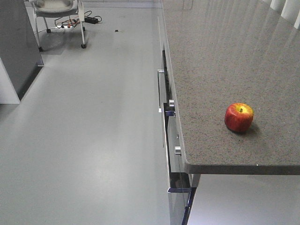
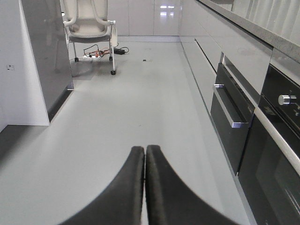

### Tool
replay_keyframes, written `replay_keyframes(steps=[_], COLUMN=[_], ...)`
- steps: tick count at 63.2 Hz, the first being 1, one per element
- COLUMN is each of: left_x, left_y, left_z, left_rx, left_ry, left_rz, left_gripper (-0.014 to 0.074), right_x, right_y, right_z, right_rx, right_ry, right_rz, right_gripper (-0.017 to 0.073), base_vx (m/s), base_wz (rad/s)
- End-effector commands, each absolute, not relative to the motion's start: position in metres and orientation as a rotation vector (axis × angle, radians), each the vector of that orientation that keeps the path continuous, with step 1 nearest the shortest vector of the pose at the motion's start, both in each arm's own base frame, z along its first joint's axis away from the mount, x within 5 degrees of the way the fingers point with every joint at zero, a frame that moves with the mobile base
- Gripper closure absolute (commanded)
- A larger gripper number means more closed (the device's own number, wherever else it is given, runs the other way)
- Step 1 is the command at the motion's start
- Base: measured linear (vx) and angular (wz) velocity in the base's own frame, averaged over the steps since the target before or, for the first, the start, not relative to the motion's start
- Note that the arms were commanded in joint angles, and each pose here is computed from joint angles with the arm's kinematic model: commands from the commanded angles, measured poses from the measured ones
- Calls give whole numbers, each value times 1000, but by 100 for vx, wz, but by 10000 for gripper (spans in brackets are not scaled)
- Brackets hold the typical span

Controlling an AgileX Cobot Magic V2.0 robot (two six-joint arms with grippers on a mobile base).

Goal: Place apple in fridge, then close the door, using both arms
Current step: 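Move the right gripper toward the red-yellow apple on the countertop, then lower the right gripper over the apple and close on it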

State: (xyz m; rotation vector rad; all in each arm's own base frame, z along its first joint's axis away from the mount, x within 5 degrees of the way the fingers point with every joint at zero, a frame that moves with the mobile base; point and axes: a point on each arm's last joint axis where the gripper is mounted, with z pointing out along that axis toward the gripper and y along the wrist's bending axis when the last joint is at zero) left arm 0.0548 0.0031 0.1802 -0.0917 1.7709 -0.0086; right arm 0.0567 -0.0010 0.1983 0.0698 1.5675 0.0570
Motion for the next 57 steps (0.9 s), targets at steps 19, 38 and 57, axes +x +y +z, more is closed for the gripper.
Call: replay_keyframes(steps=[19,38,57], left_x=[56,56,56], left_y=[3,3,3], left_z=[181,181,181], left_rx=[-86,-86,-86], left_ry=[1693,1693,1693], left_rz=[-15,-15,-15], left_gripper=[600,600,600], right_x=[50,64,117], right_y=[0,-6,-1], right_z=[250,334,354], right_rx=[22,22,-55], right_ry=[1384,1571,2091], right_rz=[28,-83,-50], right_gripper=[566,566,566], base_vx=[0,0,0], base_wz=[0,0,0])
